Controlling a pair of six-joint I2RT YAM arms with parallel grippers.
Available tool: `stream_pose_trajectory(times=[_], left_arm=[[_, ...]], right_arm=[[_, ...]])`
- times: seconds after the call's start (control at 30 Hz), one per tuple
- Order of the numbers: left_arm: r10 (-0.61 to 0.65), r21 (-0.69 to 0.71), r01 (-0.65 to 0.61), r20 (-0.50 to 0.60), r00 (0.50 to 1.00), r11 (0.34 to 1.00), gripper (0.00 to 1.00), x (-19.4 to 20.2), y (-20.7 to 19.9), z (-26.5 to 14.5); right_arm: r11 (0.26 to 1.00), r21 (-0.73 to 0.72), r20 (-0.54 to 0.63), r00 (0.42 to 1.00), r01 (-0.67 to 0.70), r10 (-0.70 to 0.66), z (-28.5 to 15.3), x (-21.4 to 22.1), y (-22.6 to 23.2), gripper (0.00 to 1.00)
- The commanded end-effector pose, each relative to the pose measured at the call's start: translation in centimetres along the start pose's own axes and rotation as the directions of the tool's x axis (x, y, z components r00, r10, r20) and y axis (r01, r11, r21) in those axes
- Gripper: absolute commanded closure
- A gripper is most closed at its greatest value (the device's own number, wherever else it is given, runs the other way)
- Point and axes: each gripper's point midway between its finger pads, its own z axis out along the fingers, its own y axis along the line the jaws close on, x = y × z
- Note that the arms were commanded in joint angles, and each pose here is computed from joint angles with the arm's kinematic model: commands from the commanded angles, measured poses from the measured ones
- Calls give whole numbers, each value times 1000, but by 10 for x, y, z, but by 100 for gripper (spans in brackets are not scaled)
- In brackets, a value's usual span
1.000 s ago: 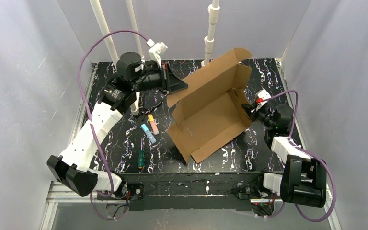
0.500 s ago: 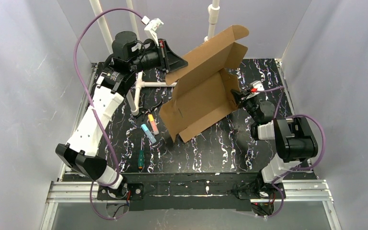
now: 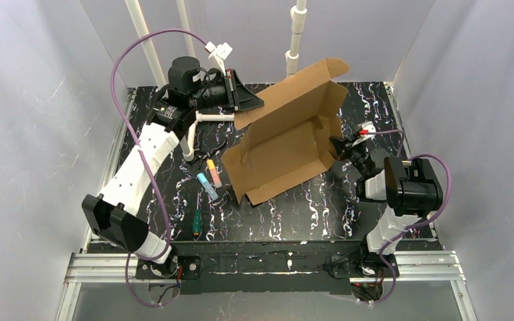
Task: Fold the paper box
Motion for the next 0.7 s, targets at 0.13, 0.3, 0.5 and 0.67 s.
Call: stream_pose_trajectory(times=[0.13, 0.3, 0.5, 0.67], left_arm=[[-66, 25, 68, -49, 997, 997, 100, 29, -1, -10], [-61, 20, 61, -39, 997, 998, 100, 30, -3, -13], [-79, 41, 81, -44, 996, 996, 100, 27, -12, -15], [-74, 33, 76, -53, 996, 997, 100, 29, -15, -19]], right_arm=[[971, -98, 193, 961, 218, -196, -25, -46, 15, 96], [951, -156, 168, 956, 266, -240, -35, -33, 29, 96], [941, -180, 147, 954, 285, -261, -49, -25, 32, 91], [926, -242, 151, 954, 288, -257, -55, -27, 39, 64]])
